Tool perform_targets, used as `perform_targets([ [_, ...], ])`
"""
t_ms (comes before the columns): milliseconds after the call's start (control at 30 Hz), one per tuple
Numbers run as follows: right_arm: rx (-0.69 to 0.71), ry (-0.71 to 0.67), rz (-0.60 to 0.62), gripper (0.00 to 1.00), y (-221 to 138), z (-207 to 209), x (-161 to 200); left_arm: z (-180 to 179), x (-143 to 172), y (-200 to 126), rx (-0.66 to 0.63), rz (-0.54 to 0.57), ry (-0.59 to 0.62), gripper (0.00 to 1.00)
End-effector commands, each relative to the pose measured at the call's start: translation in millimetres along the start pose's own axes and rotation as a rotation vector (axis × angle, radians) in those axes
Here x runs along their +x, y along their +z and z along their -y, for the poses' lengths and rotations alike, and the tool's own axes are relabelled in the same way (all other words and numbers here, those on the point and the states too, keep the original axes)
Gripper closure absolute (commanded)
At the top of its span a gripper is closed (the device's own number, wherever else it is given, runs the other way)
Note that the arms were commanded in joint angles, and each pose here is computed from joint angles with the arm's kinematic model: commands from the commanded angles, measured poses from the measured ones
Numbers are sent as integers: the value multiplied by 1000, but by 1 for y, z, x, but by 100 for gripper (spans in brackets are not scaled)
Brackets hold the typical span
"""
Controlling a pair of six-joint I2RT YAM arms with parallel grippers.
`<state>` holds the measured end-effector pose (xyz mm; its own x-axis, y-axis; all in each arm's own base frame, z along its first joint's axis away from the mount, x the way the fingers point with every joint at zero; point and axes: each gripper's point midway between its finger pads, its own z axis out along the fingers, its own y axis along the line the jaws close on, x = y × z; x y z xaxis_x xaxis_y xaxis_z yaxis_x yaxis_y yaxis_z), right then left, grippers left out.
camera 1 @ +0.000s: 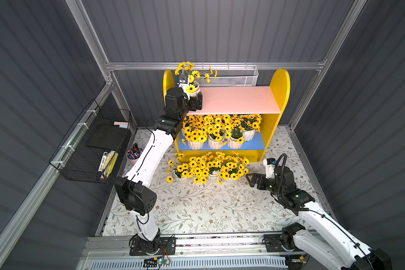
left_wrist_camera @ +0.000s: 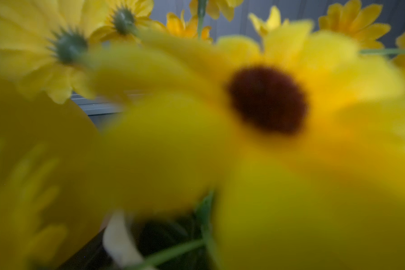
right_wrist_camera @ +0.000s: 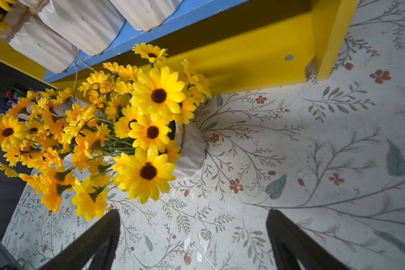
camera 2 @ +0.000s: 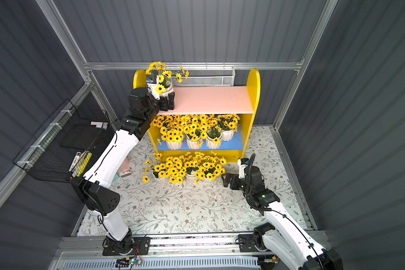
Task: Take the sunflower pots off the shelves
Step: Pick up the sunflower pot from the shelf.
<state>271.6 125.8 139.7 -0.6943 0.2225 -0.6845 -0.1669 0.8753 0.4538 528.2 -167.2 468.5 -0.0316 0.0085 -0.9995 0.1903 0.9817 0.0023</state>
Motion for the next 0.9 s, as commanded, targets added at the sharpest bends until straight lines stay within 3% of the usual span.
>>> perform_targets([
  [0,-31,-18,30,1,-1,-9,-14,-6,-8,2,-25,56,-13,1],
  [767,-46,-33,12,1,7,-8,-12,-8,2,29,-44,93,-10,1],
  [867,-47,-33,16,1,7,-7,-12,-7,4,27,-37,95,-2,5],
])
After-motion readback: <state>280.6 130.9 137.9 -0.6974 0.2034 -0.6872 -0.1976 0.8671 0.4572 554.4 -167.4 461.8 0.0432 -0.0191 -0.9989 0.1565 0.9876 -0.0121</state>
